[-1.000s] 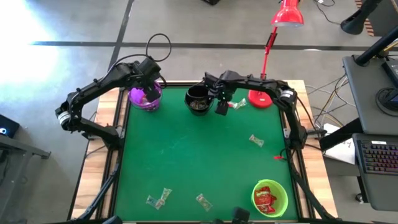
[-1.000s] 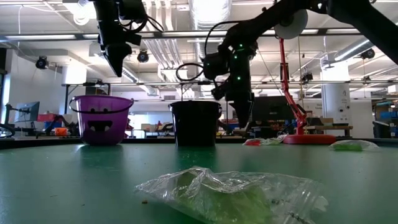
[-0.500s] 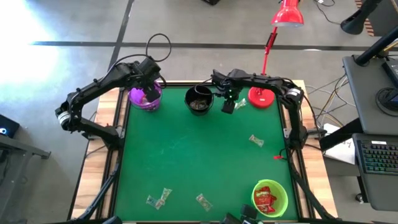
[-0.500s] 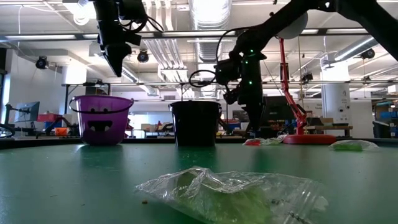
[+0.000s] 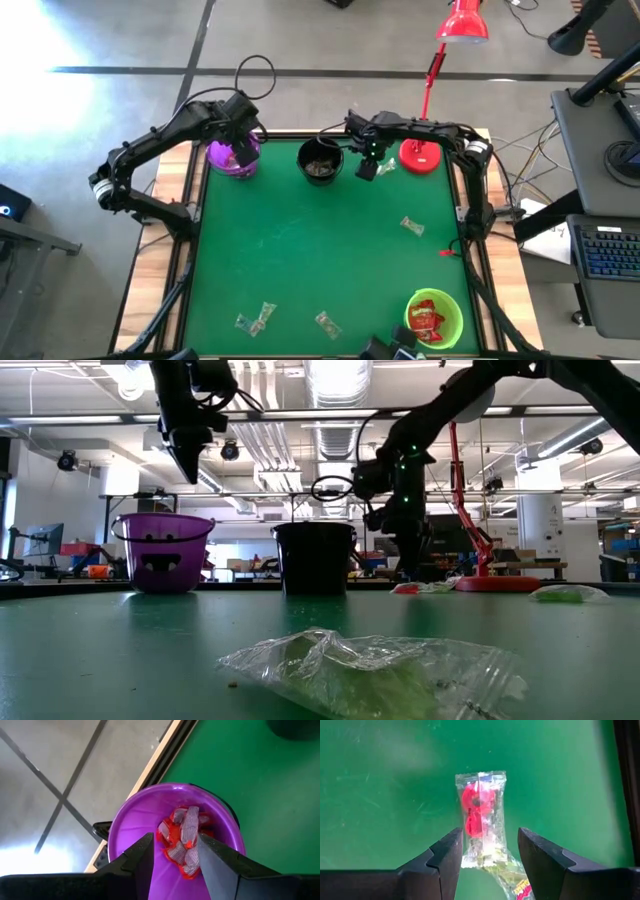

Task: Sort candy
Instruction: Put the red gummy into the black bucket, then put the green gummy into the black bucket

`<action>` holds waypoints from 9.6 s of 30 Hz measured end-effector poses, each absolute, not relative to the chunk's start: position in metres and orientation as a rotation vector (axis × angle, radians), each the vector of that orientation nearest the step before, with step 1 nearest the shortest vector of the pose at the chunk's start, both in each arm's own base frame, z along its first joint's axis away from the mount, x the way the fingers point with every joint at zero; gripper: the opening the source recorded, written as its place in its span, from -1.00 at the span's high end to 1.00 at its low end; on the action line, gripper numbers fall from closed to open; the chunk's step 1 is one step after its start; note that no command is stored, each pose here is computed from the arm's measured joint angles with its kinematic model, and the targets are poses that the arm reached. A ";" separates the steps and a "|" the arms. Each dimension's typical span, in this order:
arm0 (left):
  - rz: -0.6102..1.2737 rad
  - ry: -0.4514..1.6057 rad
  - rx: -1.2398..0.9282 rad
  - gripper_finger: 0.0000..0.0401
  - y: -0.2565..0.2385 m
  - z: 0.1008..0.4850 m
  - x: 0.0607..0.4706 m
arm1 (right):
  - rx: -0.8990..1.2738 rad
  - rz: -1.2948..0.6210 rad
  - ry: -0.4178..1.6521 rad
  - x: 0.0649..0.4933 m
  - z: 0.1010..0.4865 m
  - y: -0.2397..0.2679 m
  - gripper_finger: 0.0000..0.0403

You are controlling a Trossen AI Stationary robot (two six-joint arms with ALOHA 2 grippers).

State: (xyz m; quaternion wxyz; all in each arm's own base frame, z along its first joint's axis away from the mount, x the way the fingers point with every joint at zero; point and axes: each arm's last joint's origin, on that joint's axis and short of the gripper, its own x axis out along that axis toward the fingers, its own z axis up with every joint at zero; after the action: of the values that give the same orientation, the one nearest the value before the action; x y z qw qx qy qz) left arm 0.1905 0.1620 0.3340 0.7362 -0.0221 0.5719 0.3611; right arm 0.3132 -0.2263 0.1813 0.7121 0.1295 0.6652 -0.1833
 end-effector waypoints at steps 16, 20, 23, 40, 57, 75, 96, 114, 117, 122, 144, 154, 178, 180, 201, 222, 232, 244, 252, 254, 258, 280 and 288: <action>0.786 1.280 -0.052 0.34 0.161 0.333 0.189 | 0.335 -0.469 1.481 0.305 0.164 -0.227 0.11; 0.787 1.281 -0.052 0.34 0.161 0.333 0.189 | 0.359 -0.497 1.475 0.305 0.164 -0.227 0.17; 0.787 1.281 -0.052 0.34 0.161 0.333 0.189 | 0.355 -0.505 1.478 0.305 0.164 -0.227 0.19; 0.792 1.268 -0.053 0.34 0.161 0.333 0.190 | 0.333 -0.544 1.499 0.304 0.159 -0.228 0.46; 0.793 1.268 -0.052 0.34 0.162 0.333 0.190 | 0.379 -0.579 1.494 0.304 0.159 -0.228 0.96; 0.793 1.267 -0.052 0.34 0.162 0.333 0.190 | 0.472 -0.590 1.287 0.289 0.228 -0.212 0.96; 0.803 1.279 -0.069 0.34 0.161 0.332 0.189 | 0.496 -0.259 0.660 0.314 0.309 -0.184 0.96; 0.802 1.309 -0.086 0.34 0.159 0.331 0.186 | 0.527 -0.242 0.753 0.345 0.259 -0.192 0.95; 0.796 1.324 -0.086 0.34 0.158 0.331 0.185 | 0.519 -0.239 0.756 0.349 0.257 -0.195 0.95; 0.792 1.335 -0.088 0.34 0.158 0.330 0.185 | 0.458 -0.212 0.739 0.354 0.265 -0.194 0.92; 0.826 1.331 -0.159 0.34 0.158 0.327 0.186 | 0.334 -0.241 0.607 0.364 0.319 -0.196 0.41; 0.843 1.471 -0.147 0.34 0.170 0.305 0.199 | 0.261 -0.231 0.519 0.365 0.357 -0.196 0.41; 0.621 1.369 -0.486 -0.02 0.140 0.358 0.184 | 0.233 -0.576 0.676 0.345 0.353 -0.214 0.34; 0.569 1.349 -0.519 -0.02 0.127 0.353 0.184 | 0.227 -0.568 0.706 0.343 0.352 -0.213 0.34; 0.477 1.289 -0.766 -0.02 -0.051 0.268 0.206 | 0.182 -0.508 0.873 0.324 0.380 -0.197 0.32; 0.515 1.386 -1.054 -0.02 -0.162 0.208 0.251 | 0.190 -0.505 0.905 0.318 0.388 -0.194 0.32; 0.502 1.464 -1.032 -0.02 -0.183 0.175 0.260 | 0.199 -0.485 0.914 0.322 0.387 -0.186 0.33; 0.451 1.494 -1.049 -0.02 -0.202 0.154 0.273 | 0.192 -0.462 0.928 0.325 0.387 -0.178 0.34; 0.458 1.522 -1.011 -0.02 -0.205 0.143 0.273 | 0.190 -0.455 0.933 0.326 0.386 -0.176 0.36; 0.439 1.527 -0.984 0.02 -0.205 0.143 0.273 | 0.189 -0.454 0.933 0.326 0.386 -0.175 0.37; 0.430 1.540 -0.939 0.17 -0.203 0.142 0.271 | 0.189 -0.452 0.935 0.326 0.386 -0.175 0.38; 0.320 1.549 -0.684 0.99 -0.197 0.168 0.272 | 0.170 -0.432 1.024 0.320 0.382 -0.172 0.39; 0.319 1.496 -0.655 1.00 -0.173 0.190 0.275 | 0.185 -0.422 1.095 0.315 0.378 -0.169 0.40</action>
State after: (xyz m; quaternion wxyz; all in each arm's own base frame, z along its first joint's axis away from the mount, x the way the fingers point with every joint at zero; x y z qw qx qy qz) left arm 0.2751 -0.1725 0.1897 0.6735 -0.2909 0.6645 0.1417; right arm 0.3150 -0.1692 0.3784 0.8288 0.0870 0.5158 -0.1987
